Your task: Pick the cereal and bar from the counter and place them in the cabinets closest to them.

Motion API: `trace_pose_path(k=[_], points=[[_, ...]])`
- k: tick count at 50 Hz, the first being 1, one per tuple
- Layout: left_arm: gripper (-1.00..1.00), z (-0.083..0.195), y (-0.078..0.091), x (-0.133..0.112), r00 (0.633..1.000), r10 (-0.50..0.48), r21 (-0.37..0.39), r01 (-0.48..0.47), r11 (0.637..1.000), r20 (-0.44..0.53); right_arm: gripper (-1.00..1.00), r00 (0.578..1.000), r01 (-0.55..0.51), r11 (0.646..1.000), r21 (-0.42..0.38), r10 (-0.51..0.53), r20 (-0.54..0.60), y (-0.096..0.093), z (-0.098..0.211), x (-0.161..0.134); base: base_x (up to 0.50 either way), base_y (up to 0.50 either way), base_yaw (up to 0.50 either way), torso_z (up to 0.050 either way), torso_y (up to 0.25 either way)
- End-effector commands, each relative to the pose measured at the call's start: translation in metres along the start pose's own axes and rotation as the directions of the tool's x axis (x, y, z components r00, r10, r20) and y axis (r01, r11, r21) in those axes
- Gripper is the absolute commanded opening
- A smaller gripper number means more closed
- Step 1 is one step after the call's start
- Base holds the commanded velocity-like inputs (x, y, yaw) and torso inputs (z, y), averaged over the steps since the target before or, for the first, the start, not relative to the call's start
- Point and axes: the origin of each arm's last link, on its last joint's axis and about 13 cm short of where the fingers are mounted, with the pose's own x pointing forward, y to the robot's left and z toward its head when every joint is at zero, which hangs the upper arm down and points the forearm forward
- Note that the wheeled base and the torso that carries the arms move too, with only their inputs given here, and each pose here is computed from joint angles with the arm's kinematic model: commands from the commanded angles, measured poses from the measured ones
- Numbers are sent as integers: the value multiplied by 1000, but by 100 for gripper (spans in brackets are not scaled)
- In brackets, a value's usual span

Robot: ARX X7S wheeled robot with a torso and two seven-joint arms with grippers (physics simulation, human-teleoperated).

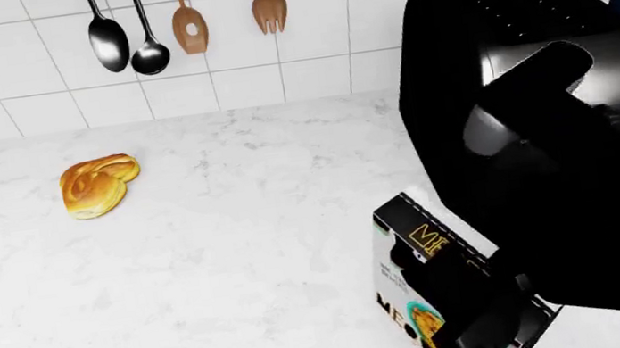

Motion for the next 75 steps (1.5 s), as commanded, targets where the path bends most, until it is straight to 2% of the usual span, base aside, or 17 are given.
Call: trace_pose_path(k=[1,8,11,13,17,20,22,26,29,34,39,49,56,70,73,75], points=[[100,0,0,0,1000,-2,-10,2,1000,7,-100,975,94,975,-200,-50,214,15,46,-22,0,0,0,0,0],[100,0,0,0,1000,-4,-10,4,1000,7,-100,935,133,955,-267,-31,354,23,74,-43,0,0,0,0,0],[100,0,0,0,1000,-5,-7,5,1000,7,-100,904,177,938,-299,-35,425,26,84,-54,0,0,0,0,0],[100,0,0,0,1000,-6,-4,6,1000,7,-100,868,214,929,-300,-41,494,28,92,-60,0,0,0,0,0],[100,0,0,0,1000,-6,3,6,1000,7,-100,770,278,937,-214,-84,633,22,108,-71,0,0,0,0,0],[100,0,0,0,1000,-5,4,5,1000,7,-100,740,286,936,-206,-80,667,22,113,-78,0,0,0,0,0],[100,0,0,0,1000,-5,6,5,1000,7,-100,737,279,937,-210,-69,672,22,114,-79,0,0,0,0,0],[100,0,0,0,1000,-1,8,1,1000,9,-100,767,200,947,-253,10,642,25,114,-84,0,0,0,0,0],[100,0,0,0,1000,2,7,-2,1000,13,-100,771,161,950,-266,47,635,28,117,-88,0,0,0,0,0],[100,0,0,0,1000,0,2,0,1000,15,-100,752,99,941,-325,143,644,37,120,-95,0,0,0,0,0],[100,0,0,0,1000,-5,-2,5,1000,18,-100,724,72,932,-356,197,661,44,123,-100,0,0,0,0,0],[100,0,0,0,1000,-4,4,4,1000,18,-100,676,109,932,-347,186,713,42,130,-104,0,0,0,0,0],[100,0,0,0,1000,-6,5,6,1000,19,-100,615,144,929,-342,187,766,44,138,-113,0,0,0,0,0],[100,0,0,0,1000,-10,6,10,1000,21,-100,591,112,922,-370,237,771,55,141,-126,0,0,0,0,1],[100,0,0,0,1000,-10,7,10,1000,21,-100,576,130,919,-371,235,783,56,143,-130,0,0,0,0,0],[100,0,0,0,1000,-11,7,11,1000,22,-100,558,207,908,-365,197,806,53,146,-129,0,0,0,0,0]])
